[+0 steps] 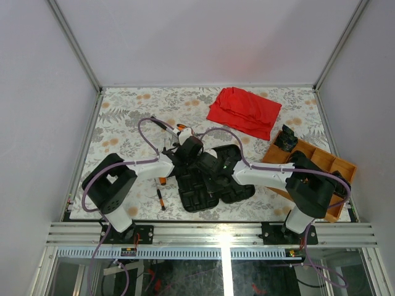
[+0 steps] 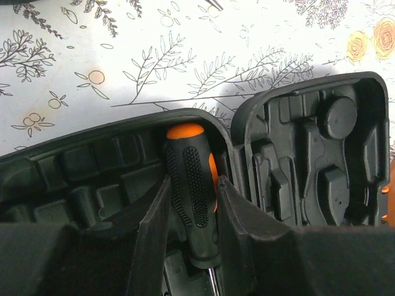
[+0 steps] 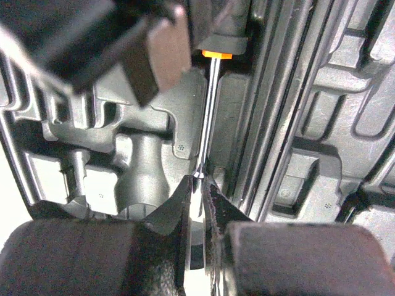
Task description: Sort the tools into containers
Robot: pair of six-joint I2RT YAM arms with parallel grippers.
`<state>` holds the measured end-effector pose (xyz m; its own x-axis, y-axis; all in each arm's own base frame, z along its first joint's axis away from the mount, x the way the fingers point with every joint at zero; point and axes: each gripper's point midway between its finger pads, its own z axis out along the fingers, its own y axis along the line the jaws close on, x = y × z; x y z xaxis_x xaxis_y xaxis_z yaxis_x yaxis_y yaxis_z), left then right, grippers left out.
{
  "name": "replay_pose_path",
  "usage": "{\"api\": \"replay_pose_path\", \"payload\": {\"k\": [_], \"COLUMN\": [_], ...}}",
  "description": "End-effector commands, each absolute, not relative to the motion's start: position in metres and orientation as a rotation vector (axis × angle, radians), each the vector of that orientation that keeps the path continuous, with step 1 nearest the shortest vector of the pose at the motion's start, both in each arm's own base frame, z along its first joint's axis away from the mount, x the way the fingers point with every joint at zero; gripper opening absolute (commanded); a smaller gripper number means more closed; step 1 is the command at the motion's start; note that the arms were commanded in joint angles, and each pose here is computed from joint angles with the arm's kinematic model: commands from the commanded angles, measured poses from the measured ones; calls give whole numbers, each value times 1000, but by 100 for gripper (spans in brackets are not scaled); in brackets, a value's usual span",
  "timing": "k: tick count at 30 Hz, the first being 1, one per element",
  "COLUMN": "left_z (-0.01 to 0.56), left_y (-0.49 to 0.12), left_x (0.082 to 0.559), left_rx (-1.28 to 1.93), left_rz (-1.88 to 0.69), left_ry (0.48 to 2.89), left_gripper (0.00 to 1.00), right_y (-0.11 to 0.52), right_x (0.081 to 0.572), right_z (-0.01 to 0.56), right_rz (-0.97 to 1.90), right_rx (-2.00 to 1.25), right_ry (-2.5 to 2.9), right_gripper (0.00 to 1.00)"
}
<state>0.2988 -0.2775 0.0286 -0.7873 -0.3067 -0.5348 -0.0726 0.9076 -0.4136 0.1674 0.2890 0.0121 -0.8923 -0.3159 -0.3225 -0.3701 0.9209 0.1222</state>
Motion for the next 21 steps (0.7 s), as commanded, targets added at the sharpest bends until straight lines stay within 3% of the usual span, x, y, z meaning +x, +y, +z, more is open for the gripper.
{"api": "replay_pose_path", "payload": {"k": [1, 5, 7, 13, 21], "left_z": [-26, 10, 31, 82, 92], "left_y": [-241, -242, -242, -236, -204], "left_x": [215, 249, 264, 287, 273], "left_rx": [-78, -115, -120, -135, -206], "left_rz": [-316, -391, -407, -432, -369], "left_ry": [2814, 2720, 2665, 2545, 2512], "left_gripper": [0, 11, 22, 42, 52], "right_y": [277, 314, 319, 306, 275], "right_x": [164, 180, 186, 196, 191], "right_z": [-5, 57, 80, 123, 110], "right_rz": [266, 530, 581, 621, 548], "right_rx": [-648, -653, -624, -514, -426], "right_ry": [2744, 2547, 2471, 2316, 2327], "right_gripper": [1, 13, 21, 32, 38]}}
